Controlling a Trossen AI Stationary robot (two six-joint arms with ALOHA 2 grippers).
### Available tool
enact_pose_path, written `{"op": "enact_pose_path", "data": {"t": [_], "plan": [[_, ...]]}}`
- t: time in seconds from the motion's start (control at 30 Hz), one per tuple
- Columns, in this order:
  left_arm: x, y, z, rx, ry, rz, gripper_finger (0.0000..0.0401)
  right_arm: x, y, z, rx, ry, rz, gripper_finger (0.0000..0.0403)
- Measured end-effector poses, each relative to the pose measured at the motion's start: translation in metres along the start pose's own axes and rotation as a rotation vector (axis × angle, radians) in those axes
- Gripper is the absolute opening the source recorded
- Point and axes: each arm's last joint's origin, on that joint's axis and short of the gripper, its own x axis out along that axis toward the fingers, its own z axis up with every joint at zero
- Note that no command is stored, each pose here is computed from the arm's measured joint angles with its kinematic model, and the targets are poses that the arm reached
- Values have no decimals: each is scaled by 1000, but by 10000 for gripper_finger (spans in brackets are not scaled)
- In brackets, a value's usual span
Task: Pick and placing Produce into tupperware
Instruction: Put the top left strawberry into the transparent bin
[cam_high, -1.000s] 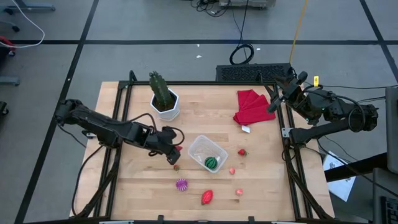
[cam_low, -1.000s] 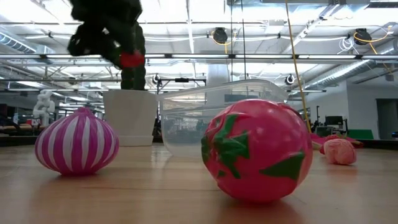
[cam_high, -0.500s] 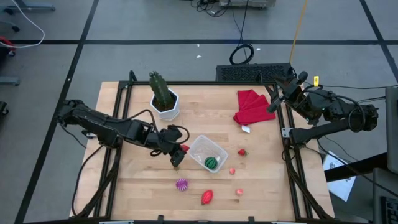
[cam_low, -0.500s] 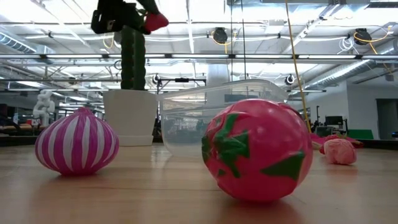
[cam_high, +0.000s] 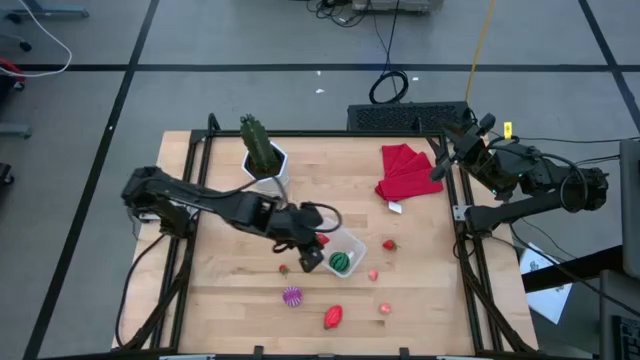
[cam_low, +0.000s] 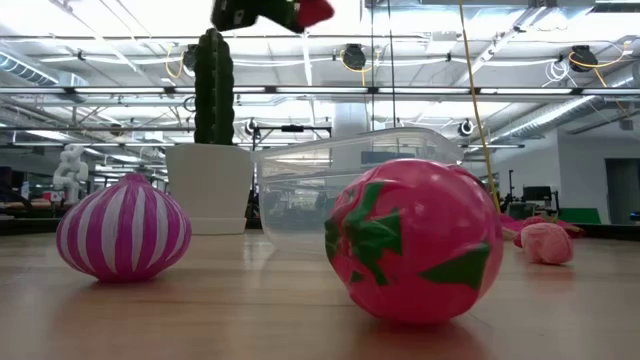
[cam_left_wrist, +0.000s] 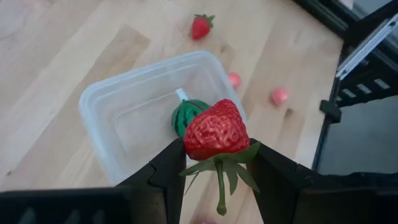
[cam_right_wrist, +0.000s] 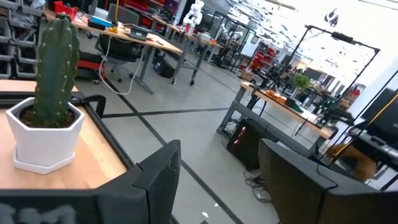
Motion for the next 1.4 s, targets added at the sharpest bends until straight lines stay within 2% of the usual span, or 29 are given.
{"op": "enact_pose_path", "data": {"t": [0.23,0.4,0.47,0.77,0.97,1.4], "plan": [[24,-9,14,9,176,84,152,-2,-5,7,-38,-50,-31,209],[43,-14,22,-10,220,88,152,-3,-12,12,-68,-41,-156,209],[53,-13,24,-26,234,86,152,-4,-14,13,-93,-43,-173,209],[98,10,29,-107,339,120,152,-4,-14,15,-108,-48,-176,209],[119,25,32,-149,374,158,153,-4,-14,14,-110,-47,-176,209],[136,42,33,-219,433,186,153,-4,-14,14,-113,-47,-173,209]]}}
